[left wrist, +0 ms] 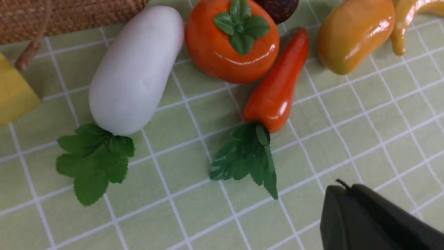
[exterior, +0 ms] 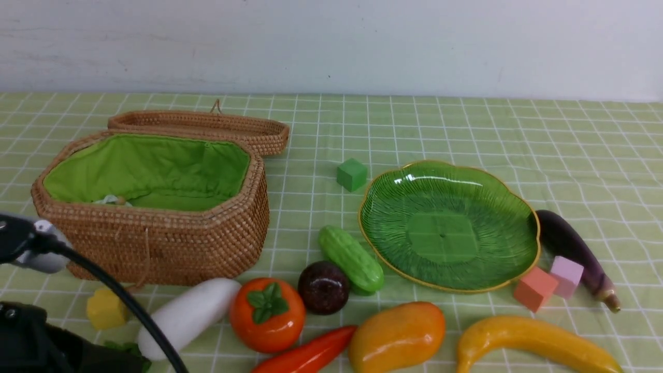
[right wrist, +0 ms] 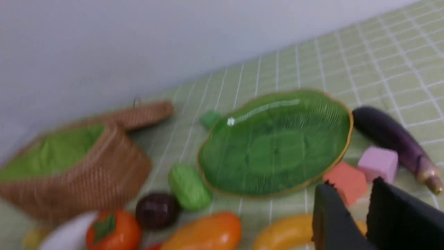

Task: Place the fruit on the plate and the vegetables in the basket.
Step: Take a daikon with your left arm and place it on the basket on the left.

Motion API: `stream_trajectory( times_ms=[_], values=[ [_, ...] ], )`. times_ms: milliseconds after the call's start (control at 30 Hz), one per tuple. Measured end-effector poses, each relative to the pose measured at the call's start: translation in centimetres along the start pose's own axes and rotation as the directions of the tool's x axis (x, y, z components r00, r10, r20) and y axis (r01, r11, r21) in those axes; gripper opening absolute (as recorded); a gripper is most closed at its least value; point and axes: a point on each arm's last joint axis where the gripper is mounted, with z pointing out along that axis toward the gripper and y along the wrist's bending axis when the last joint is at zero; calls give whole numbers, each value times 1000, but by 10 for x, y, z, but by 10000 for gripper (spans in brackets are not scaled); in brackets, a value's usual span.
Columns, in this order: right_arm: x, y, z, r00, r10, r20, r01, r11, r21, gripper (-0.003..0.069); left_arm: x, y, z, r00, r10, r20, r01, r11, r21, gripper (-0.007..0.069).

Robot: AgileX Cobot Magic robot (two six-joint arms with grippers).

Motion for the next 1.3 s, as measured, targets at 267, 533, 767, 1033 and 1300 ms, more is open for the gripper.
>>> stream_trajectory(
  times_ms=[267, 533, 767, 1033, 1300],
  values=[
    [-54, 46, -4, 878, -332, -344, 275, 939, -206, 172, -9, 3, 12, 999, -1, -43, 1, 1000, -19, -13],
    [-62, 56, 8, 869, -372, -325, 302, 921, -246, 179, -10, 3, 12, 999, 2, -39, -3, 1000, -22, -13],
    [-62, 56, 8, 871, -374, -320, 305, 920, -244, 187, -10, 3, 12, 999, 3, -34, -3, 1000, -23, -13],
    [-62, 56, 8, 870, -374, -322, 306, 921, -244, 200, -11, 4, 12, 999, 8, -32, -9, 1000, -24, -13],
    [-61, 55, 8, 865, -375, -333, 306, 921, -243, 210, -12, 4, 12, 1000, 9, -14, -10, 1000, -27, -12]
  ],
)
